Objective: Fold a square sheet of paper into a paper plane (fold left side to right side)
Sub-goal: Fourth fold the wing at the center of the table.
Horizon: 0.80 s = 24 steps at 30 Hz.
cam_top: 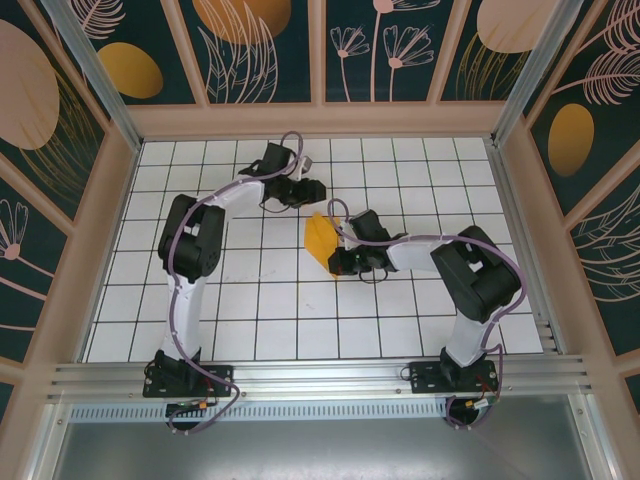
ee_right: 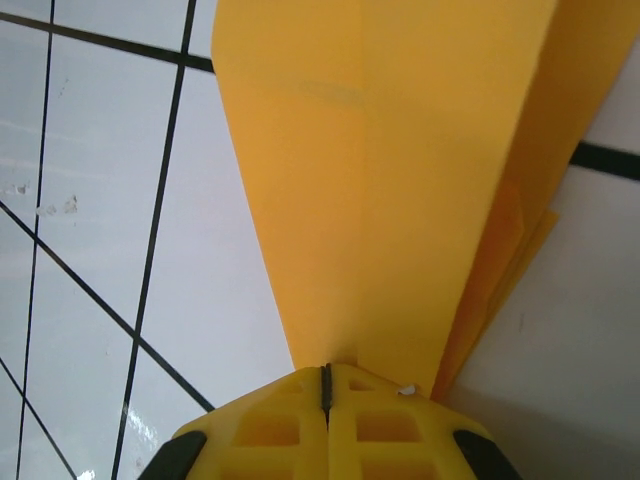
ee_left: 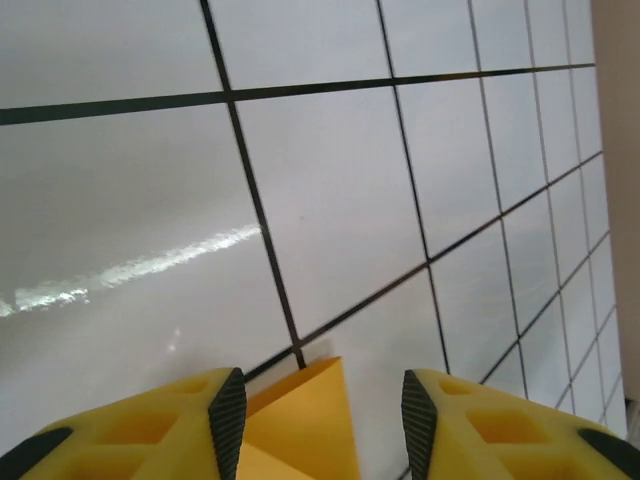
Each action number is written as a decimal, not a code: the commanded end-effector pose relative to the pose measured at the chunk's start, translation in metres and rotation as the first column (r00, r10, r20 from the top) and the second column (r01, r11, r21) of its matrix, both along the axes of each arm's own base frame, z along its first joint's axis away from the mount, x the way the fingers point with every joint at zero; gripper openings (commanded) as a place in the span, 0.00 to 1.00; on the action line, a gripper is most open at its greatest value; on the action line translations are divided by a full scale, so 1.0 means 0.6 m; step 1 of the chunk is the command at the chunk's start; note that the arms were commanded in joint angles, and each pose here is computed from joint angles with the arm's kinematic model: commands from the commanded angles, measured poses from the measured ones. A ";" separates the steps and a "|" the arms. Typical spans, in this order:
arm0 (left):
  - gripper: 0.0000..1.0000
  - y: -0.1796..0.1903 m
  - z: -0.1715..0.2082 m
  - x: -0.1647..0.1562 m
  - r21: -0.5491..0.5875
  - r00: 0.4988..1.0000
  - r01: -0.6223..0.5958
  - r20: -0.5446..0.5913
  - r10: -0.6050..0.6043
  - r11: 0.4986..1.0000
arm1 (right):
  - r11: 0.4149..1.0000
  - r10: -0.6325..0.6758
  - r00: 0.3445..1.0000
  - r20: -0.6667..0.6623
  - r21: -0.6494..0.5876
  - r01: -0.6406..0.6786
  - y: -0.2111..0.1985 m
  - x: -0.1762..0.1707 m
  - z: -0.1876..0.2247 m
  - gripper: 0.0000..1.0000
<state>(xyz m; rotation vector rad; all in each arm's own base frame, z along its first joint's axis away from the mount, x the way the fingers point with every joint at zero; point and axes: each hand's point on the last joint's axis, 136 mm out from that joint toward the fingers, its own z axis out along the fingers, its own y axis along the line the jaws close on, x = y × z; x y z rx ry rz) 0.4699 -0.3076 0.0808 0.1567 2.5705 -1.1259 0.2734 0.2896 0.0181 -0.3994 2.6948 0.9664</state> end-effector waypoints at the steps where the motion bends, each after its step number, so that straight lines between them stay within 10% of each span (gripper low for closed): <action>1: 0.51 0.016 0.083 -0.013 -0.061 0.996 0.035 0.080 -0.030 0.998 | 0.999 0.020 0.998 -0.063 -0.031 -0.022 -0.021 -0.032 0.005 0.08; 16: 0.55 0.096 0.024 -0.130 -0.097 0.996 -0.090 -0.017 0.088 0.991 | 0.989 -0.069 0.986 0.149 0.139 0.048 -0.047 0.092 0.130 0.52; 24: 0.55 0.053 -0.016 -0.150 -0.117 0.996 -0.057 -0.073 0.049 0.992 | 0.991 -0.054 0.995 0.084 0.129 0.043 -0.024 0.116 0.076 0.41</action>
